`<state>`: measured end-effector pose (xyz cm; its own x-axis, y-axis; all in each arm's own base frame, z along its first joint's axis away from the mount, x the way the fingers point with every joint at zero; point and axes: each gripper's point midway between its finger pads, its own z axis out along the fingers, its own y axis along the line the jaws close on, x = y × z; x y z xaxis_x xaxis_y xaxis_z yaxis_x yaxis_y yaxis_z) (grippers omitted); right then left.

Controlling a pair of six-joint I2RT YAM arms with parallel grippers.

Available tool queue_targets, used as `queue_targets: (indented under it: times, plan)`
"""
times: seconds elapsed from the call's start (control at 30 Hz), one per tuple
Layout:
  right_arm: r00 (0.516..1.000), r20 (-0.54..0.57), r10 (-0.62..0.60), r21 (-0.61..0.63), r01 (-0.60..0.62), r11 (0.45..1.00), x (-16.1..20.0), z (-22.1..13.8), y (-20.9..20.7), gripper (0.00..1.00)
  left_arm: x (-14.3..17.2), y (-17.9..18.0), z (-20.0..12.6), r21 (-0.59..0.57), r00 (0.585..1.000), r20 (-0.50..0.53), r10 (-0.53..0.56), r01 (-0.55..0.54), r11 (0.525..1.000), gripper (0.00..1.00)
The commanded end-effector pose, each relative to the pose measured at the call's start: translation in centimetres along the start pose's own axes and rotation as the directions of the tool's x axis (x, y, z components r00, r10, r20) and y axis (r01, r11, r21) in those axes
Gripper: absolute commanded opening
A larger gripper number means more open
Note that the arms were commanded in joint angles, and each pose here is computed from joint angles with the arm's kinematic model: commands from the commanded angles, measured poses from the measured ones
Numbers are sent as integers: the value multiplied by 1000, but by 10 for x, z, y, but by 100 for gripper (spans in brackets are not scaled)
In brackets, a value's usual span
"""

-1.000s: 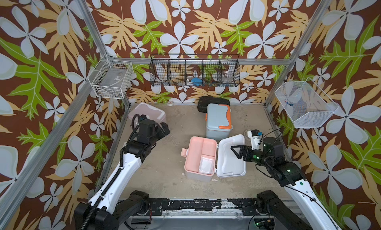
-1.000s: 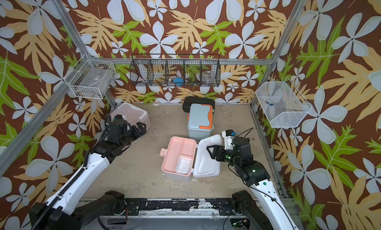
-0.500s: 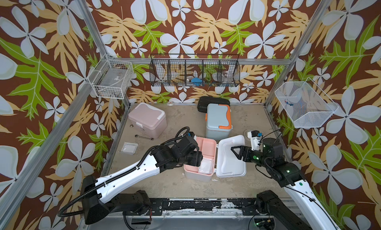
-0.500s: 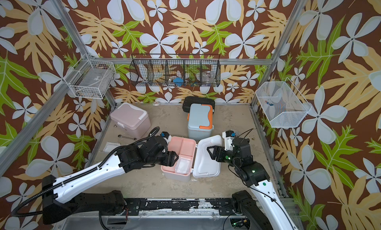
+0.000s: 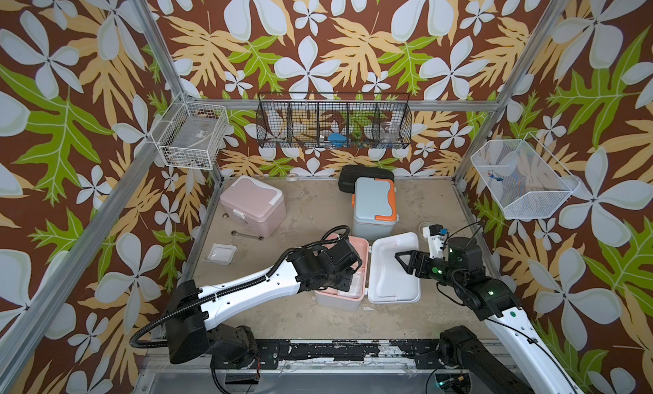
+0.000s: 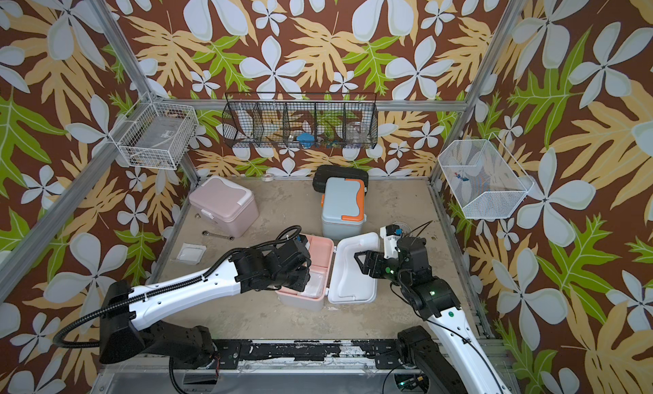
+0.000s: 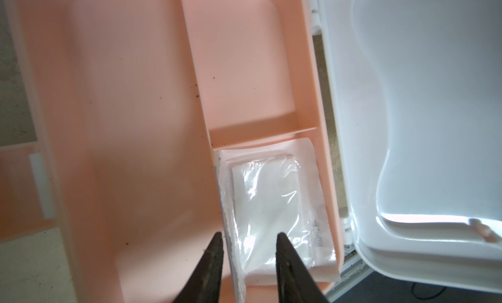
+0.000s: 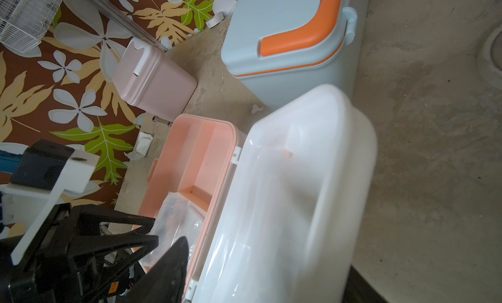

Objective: Open first aid kits and take out gauze
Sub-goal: Pick up the gauze from the first aid kit.

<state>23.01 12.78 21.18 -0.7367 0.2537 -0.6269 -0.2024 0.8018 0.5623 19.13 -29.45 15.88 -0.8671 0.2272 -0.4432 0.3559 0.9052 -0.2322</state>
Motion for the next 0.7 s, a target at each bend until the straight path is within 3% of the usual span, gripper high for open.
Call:
queue_targets:
  times: [0.0, 0.17, 0.23, 0.37, 0.67]
  plan:
    - [1000, 19, -14, -4, 14, 1000, -5, -1, 2, 73, -1, 10, 2, -63, 1000, 1, 25, -24, 998, 34]
    - [1000, 19, -15, -7, 15, 1000, -5, -1, 2, 73, -1, 12, 6, -90, 999, -7, 32, -32, 995, 33]
    - [1000, 18, -15, -7, 15, 1000, -4, -1, 2, 73, -2, 10, 6, -83, 1000, -6, 30, -31, 996, 17]
    - [1000, 16, -17, -6, 17, 1000, -3, 0, 2, 73, -4, 6, 5, -60, 1000, -4, 27, -27, 998, 5]
    - [1000, 16, -16, -3, 17, 1000, -3, -1, 1, 73, -11, 1, -4, -35, 999, 24, 26, -25, 999, 0]
